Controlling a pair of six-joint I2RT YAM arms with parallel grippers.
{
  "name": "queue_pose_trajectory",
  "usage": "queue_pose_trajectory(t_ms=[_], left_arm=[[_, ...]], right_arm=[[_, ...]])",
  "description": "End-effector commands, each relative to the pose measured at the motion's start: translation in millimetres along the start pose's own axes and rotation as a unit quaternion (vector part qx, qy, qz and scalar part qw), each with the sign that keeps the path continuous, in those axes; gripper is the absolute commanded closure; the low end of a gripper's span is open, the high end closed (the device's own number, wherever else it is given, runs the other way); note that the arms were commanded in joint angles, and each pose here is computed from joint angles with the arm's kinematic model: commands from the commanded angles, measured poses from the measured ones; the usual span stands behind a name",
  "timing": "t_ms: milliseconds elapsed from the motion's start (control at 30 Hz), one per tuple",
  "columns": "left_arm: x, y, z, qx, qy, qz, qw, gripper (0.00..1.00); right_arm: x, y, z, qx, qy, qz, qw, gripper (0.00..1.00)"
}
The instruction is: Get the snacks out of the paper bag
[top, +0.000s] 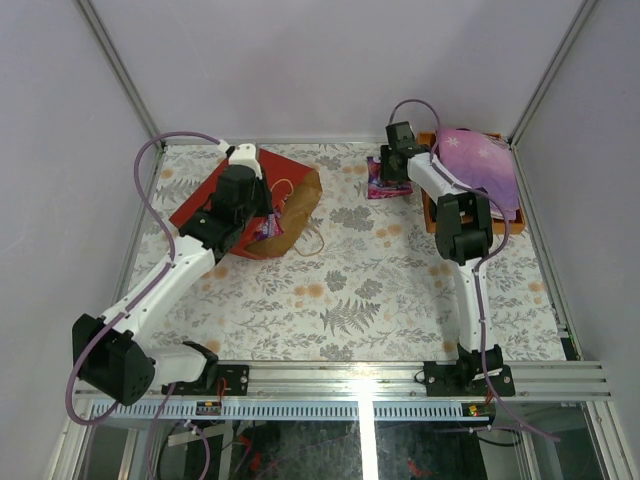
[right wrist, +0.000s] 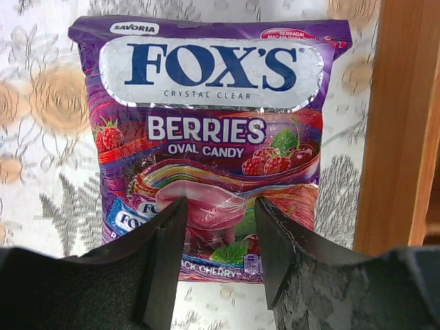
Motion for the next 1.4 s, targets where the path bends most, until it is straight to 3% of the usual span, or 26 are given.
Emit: queue_pose_trajectory(t_ms=[0,367,433,567,767,833,967,1000,1033,1200,1367], left_arm=[[9.7,-2.6,-1.9,0.003,-0.005,-0.005,1.0,0.77],[22.4,-5.9,-3.8,0.012,-0.016,0.0,1.0,0.77],[20.8,-6.9,-3.0,0.01,-0.018,-0.002,1.0,0.77],[12.6,-8.8,-5.0,-0.001,-0.011,-0.009,1.0,0.77],[-3.5,-14.8,-7.6,-0.01,-0.005,-0.027,1.0,0.75],[-8.7,-14.5,-8.2,-0.013,-0.001,-0.031,0.999,0.67],[-14.8,-9.1,-4.8,-0.017,-0.003,-0.037,0.999,0.16],[-15.7,-8.8,-3.0,-0.02,-0.006,-0.041,0.999,0.05],[-16.5,-7.9,-1.3,-0.021,-0.009,-0.044,0.999,0.0],[-26.9,-7.3,14.9,-0.03,-0.032,-0.076,0.996,0.0],[-52.8,-15.1,25.6,-0.062,-0.025,-0.131,0.989,0.0]], right_arm=[[19.5,-3.8,-19.4,-0.002,-0.001,0.018,1.0,0.48],[24.0,-40.4,-37.2,0.03,-0.025,-0.03,0.999,0.45],[8.9,-52.5,-36.7,0.036,-0.034,-0.045,0.998,0.4],[-28.6,-70.8,-21.5,0.068,-0.09,-0.075,0.991,0.14],[-107.0,-79.4,2.9,0.163,-0.186,-0.157,0.956,0.07],[-148.5,-73.4,9.6,0.204,-0.22,-0.204,0.932,0.07],[-187.5,-25.2,51.5,0.235,-0.285,-0.233,0.899,0.07],[-192.3,-12.6,68.7,0.223,-0.296,-0.23,0.9,0.07],[-198.6,-1.7,87.1,0.207,-0.309,-0.227,0.9,0.07],[-205.4,47.5,177.5,0.118,-0.386,-0.223,0.887,0.07],[-210.3,63.8,239.4,0.096,-0.478,-0.224,0.844,0.07]])
Point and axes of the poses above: each gripper's point midway between its finger pads, its own x axis out along the fingers, its own z axis along the line the jaws close on, y = z × x, the point moved 2 cm from there along -x, back along the fingers, and after that the axes turned 7 degrees about -x, right-handed, at the moved point
